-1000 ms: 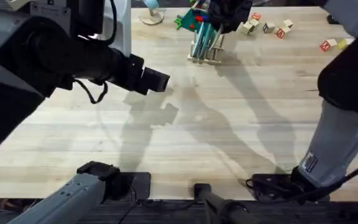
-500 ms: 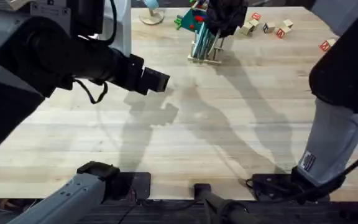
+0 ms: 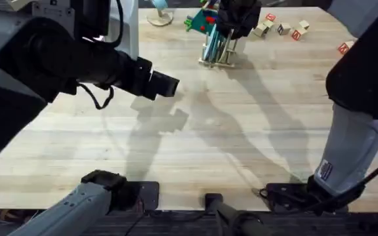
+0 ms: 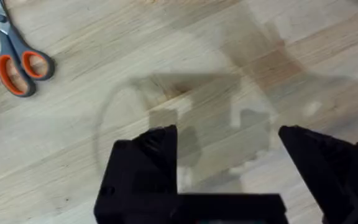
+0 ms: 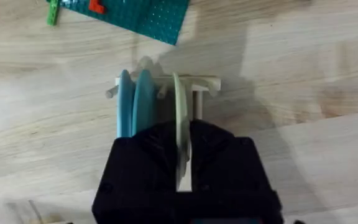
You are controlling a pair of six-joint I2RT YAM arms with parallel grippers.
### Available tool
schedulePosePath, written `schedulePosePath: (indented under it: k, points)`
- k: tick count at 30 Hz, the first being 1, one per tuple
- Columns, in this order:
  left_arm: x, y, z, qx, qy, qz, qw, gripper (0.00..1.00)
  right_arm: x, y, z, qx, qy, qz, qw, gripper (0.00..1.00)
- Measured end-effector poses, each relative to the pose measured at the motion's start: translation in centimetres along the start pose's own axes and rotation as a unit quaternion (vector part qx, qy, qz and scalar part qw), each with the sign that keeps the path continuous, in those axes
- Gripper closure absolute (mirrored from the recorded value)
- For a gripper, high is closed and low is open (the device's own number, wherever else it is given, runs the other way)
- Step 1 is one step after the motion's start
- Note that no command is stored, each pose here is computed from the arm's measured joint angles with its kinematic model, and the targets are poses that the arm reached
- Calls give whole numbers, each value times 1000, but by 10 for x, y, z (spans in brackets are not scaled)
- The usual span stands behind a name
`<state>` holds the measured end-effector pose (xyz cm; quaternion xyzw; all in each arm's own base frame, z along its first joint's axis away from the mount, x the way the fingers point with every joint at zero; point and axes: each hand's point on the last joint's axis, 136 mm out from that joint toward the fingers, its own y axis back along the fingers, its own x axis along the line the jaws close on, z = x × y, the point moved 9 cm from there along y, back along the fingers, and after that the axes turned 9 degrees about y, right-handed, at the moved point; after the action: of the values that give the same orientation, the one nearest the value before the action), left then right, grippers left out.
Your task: Pick up the plates from the table one by one and place each into a slot on the dish rack.
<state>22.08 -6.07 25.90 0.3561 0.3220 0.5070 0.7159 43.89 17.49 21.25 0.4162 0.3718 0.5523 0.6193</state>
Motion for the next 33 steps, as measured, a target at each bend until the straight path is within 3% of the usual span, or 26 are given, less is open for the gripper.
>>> schedulePosePath:
  k: [9, 21, 23, 26, 27, 33]
  points:
    - [0, 0, 0, 0, 0, 0, 1000, 8, 0, 0, 0, 0, 0, 0, 1000, 808]
    - [0, 0, 0, 0, 0, 0, 1000, 8, -4, 27, 4, 4, 2, -2, 1000, 603]
    - [0, 0, 0, 0, 0, 0, 1000, 8, -6, 37, 5, 1, 3, -1, 1000, 508]
    - [0, 0, 0, 0, 0, 0, 1000, 8, -11, 57, 3, -2, 11, 1, 1000, 88]
    - [0, 0, 0, 0, 0, 0, 1000, 8, -14, 64, 1, -1, 15, 1, 1000, 27]
    - [0, 0, 0, 0, 0, 0, 1000, 8, -27, 97, -10, 8, 46, -4, 999, 7]
